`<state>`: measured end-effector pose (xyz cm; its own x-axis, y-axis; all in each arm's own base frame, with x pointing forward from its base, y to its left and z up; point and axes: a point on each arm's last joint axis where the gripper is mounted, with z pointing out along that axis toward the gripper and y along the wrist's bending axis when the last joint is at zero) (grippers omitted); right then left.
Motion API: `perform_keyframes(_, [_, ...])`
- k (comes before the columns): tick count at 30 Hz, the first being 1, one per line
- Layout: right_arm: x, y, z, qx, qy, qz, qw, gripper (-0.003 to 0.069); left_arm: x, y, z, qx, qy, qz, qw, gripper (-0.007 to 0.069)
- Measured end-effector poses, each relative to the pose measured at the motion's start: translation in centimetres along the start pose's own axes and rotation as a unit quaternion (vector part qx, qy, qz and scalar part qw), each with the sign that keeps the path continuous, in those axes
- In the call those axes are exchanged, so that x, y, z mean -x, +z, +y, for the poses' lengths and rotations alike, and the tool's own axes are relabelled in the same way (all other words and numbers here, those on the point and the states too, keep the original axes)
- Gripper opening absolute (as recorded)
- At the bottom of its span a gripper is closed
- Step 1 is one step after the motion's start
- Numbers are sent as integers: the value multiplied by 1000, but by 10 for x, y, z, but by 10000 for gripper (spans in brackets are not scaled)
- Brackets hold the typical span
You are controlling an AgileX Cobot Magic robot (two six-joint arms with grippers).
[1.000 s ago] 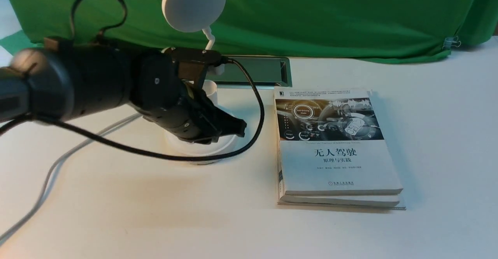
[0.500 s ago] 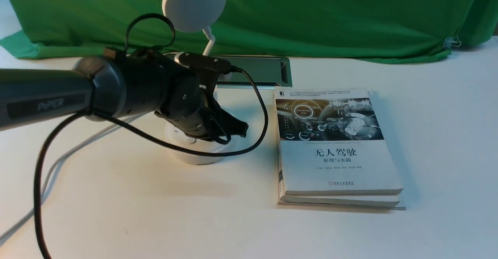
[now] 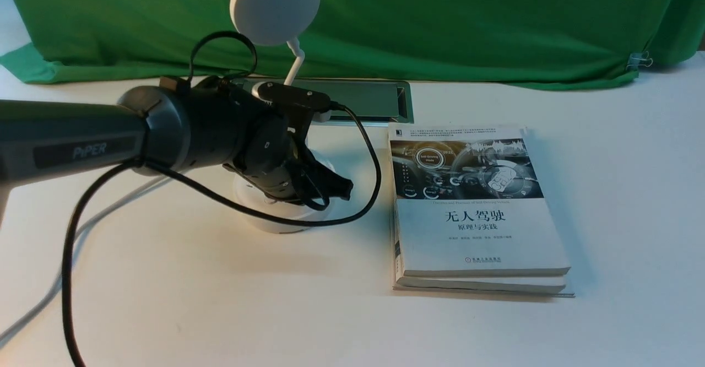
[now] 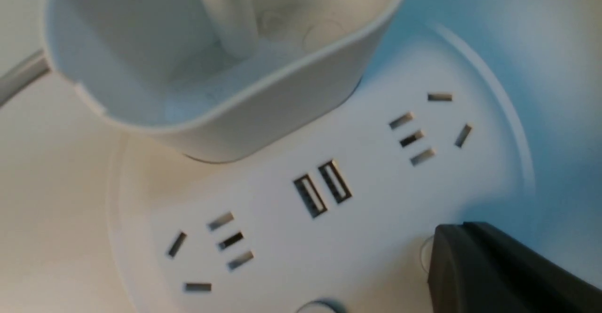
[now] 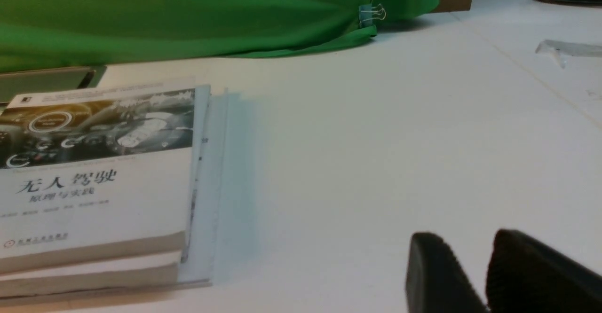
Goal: Turn on the desk lamp on the white desktop with your hand.
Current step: 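Press the power button on the lamp base to turn the lamp on with the left gripper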
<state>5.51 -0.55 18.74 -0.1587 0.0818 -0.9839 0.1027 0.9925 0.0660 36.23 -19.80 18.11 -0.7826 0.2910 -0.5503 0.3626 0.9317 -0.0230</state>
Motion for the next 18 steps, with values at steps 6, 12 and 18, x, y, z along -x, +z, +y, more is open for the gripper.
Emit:
perform_keyframes(6, [0, 0, 0, 0, 0, 0, 1000, 238, 5, -1, 2, 1, -2, -9, 1000, -1])
perform_keyframes(12, [0, 0, 0, 0, 0, 0, 1000, 238, 3, 3, 8, 6, -12, 4, 1000, -1])
perform_keyframes(18, [0, 0, 0, 0, 0, 0, 1000, 238, 2, 3, 6, -2, -27, 7, 1000, -1])
